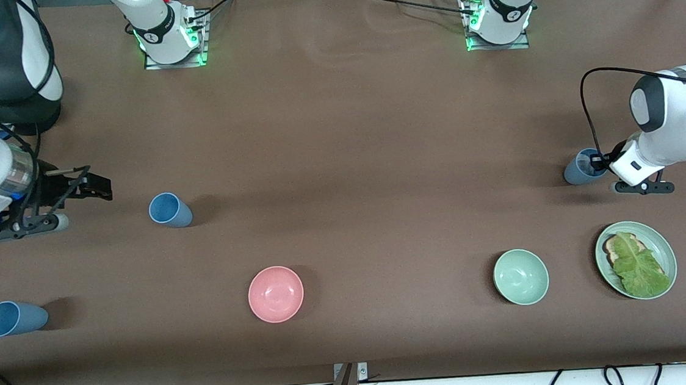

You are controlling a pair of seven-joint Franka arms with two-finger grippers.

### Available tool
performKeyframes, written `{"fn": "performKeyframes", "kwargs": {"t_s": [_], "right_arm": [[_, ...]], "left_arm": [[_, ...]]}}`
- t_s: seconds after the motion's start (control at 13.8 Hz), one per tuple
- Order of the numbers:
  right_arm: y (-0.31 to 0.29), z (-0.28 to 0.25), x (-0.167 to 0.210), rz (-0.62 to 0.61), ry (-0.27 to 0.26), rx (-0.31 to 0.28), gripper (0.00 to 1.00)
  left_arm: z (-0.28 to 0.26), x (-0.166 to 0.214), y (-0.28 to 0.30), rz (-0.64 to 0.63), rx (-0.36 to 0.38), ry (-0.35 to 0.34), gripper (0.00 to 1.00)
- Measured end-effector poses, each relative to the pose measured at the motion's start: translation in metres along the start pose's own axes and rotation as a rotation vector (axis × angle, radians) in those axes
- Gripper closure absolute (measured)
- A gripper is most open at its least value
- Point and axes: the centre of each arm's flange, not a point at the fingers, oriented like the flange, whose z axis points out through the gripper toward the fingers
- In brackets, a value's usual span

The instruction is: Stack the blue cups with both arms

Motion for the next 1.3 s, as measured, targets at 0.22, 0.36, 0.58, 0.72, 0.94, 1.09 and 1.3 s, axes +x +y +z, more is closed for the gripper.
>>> {"fn": "performKeyframes", "kwargs": {"t_s": [0.22,0.36,0.58,0.72,0.94,1.09,1.3], "right_arm": [[-0.001,0.066,-0.004,-0.002,-0.013,0.001,0.0],[-0.001,0.105,-0.011,-0.002,-0.021,0.001,0.0],[-0.001,0.152,-0.018,-0.004,-0.016,0.0,0.0],[-0.001,0.173,-0.016,-0.005,-0.007,-0.002,0.0],[0.0,0.198,-0.013,-0.007,0.01,-0.005,0.0],[0.0,0.213,-0.015,-0.007,0.021,-0.007,0.0],[0.0,0.226,-0.017,-0.007,0.015,-0.007,0.12]], "left_arm": [[-0.057,0.012,0.062,-0.015,-0.073,-0.051,0.98],[-0.082,0.018,0.121,-0.066,-0.118,-0.065,0.98],[-0.079,0.019,0.241,-0.125,-0.119,-0.105,0.98],[-0.066,0.014,0.32,-0.108,-0.137,-0.113,0.98],[-0.042,0.01,0.412,-0.09,-0.212,-0.055,0.98],[-0.02,0.008,0.448,-0.088,-0.232,-0.039,0.98],[0.002,-0.002,0.487,-0.066,-0.243,-0.035,0.98]]}}
